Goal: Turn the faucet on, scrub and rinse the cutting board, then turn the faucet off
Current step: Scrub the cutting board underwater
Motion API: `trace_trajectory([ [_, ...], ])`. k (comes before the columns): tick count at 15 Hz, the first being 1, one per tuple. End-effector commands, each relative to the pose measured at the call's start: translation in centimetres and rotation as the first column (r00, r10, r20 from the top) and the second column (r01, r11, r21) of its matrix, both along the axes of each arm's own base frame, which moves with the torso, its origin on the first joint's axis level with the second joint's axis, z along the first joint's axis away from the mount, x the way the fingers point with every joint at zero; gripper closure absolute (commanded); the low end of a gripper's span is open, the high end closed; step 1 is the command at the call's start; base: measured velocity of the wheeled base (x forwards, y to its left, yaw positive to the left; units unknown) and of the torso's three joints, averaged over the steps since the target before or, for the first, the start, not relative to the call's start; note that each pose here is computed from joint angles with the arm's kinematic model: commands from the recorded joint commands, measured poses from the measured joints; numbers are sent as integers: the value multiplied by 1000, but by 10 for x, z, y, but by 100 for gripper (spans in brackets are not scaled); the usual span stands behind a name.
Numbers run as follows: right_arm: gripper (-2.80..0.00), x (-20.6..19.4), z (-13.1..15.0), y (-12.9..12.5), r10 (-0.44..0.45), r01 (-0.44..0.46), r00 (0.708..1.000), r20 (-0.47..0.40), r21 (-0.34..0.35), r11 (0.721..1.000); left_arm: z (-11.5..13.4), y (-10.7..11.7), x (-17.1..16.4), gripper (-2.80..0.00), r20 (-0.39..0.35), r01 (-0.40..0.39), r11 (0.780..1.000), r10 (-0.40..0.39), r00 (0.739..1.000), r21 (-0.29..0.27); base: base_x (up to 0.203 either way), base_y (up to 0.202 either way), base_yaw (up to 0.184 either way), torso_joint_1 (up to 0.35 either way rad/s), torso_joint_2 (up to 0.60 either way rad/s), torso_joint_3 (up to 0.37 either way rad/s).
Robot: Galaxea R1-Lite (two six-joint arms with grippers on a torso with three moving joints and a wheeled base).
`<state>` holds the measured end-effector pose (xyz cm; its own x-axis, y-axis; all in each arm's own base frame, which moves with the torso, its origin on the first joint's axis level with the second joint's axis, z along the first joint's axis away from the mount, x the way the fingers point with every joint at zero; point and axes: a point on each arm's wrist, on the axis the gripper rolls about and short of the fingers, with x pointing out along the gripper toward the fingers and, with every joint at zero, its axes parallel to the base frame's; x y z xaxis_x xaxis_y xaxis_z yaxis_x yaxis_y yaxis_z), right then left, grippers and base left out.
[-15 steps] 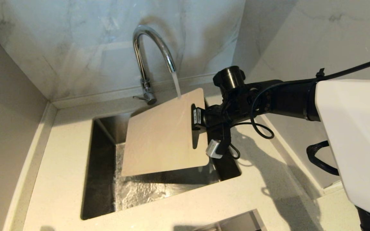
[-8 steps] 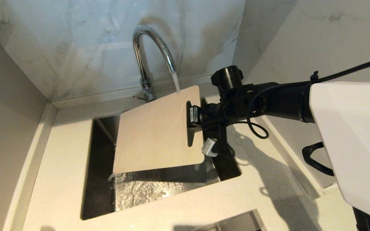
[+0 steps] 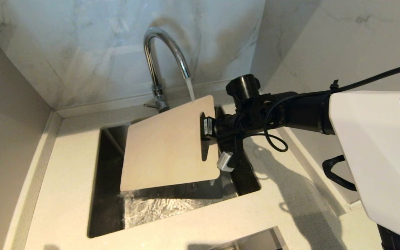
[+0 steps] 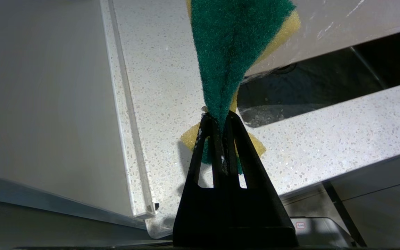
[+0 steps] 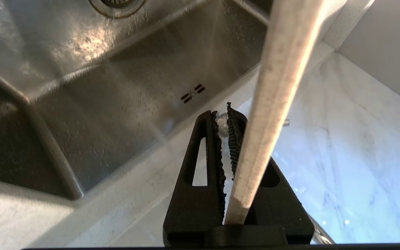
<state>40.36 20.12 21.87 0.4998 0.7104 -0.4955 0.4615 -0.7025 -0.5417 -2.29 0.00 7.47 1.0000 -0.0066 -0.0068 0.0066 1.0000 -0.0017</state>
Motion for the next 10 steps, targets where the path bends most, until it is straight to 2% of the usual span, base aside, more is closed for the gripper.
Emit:
trace_trajectory([
  [1, 0, -2, 1, 1, 22, -22, 1000, 5, -4, 1000, 0, 0, 0, 0, -1, 1, 1000, -1, 1000, -1, 0, 0, 0, 0, 0, 0],
  [10, 0, -40, 12, -15, 50, -51, 996, -76, -21, 998, 0, 0, 0, 0, -1, 1, 1000, -1, 1000, -1, 0, 0, 0, 0, 0, 0],
])
